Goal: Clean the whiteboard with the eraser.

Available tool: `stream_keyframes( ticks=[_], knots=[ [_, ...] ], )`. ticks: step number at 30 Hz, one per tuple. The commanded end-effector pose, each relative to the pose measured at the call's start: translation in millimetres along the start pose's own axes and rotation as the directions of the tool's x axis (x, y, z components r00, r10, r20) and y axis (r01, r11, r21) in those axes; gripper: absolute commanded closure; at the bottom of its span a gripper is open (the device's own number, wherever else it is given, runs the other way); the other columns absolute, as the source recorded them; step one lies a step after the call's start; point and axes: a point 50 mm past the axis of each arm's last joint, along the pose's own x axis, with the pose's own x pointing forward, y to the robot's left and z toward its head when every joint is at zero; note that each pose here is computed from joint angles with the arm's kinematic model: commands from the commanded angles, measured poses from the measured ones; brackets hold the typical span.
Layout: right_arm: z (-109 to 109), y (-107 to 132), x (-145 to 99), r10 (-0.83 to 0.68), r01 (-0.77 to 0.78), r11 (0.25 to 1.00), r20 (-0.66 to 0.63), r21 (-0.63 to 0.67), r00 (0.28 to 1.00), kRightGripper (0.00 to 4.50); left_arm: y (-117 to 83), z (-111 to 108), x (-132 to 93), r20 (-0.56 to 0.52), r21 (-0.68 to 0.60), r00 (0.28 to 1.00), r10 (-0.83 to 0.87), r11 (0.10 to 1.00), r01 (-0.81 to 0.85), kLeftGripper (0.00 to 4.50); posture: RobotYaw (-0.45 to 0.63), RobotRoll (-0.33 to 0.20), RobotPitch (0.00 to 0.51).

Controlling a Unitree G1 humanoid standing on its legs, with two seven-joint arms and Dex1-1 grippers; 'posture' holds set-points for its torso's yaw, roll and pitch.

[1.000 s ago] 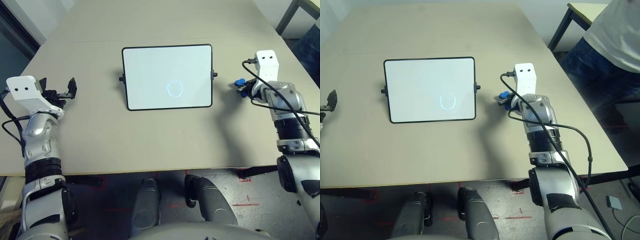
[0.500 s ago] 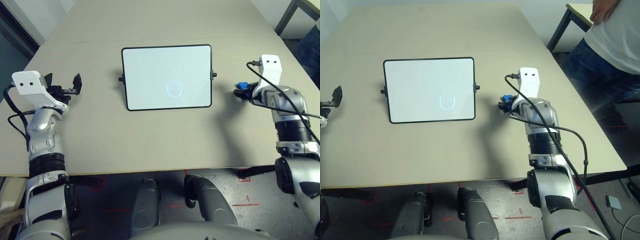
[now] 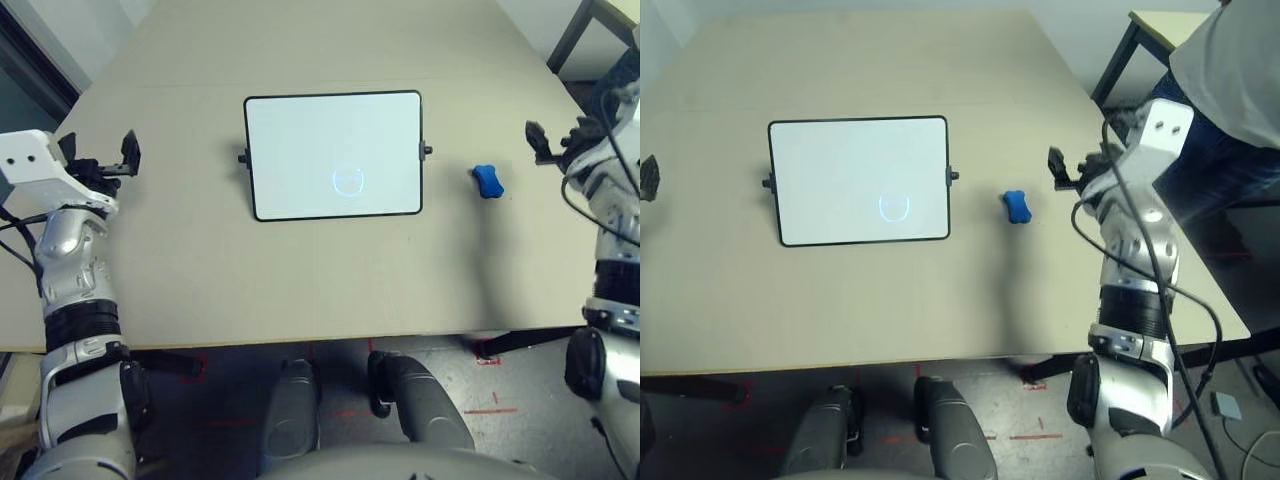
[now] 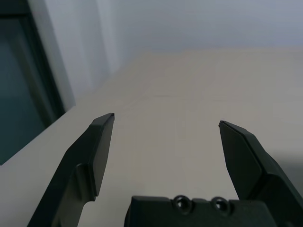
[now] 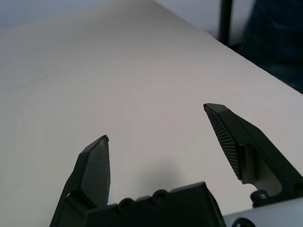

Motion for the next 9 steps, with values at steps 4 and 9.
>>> stream_keyframes(
  ticks=[4,9],
  knots=[
    [-25.3,-8.3,5.2,-0.076,0.076,0.997,0.042,0.0,0.996,0.06,14.3,-22.4,-11.2,-0.091,-0.024,0.995,0.052,0.998,-0.054,0.0,0.07,0.0,0.139],
    [-41.4,-14.9,3.2,-0.113,0.113,0.993,0.015,0.03,0.993,0.06,23.8,-39.4,-15.7,-0.163,-0.064,0.981,0.102,0.991,-0.114,0.0,0.06,0.0,0.125]
  ],
)
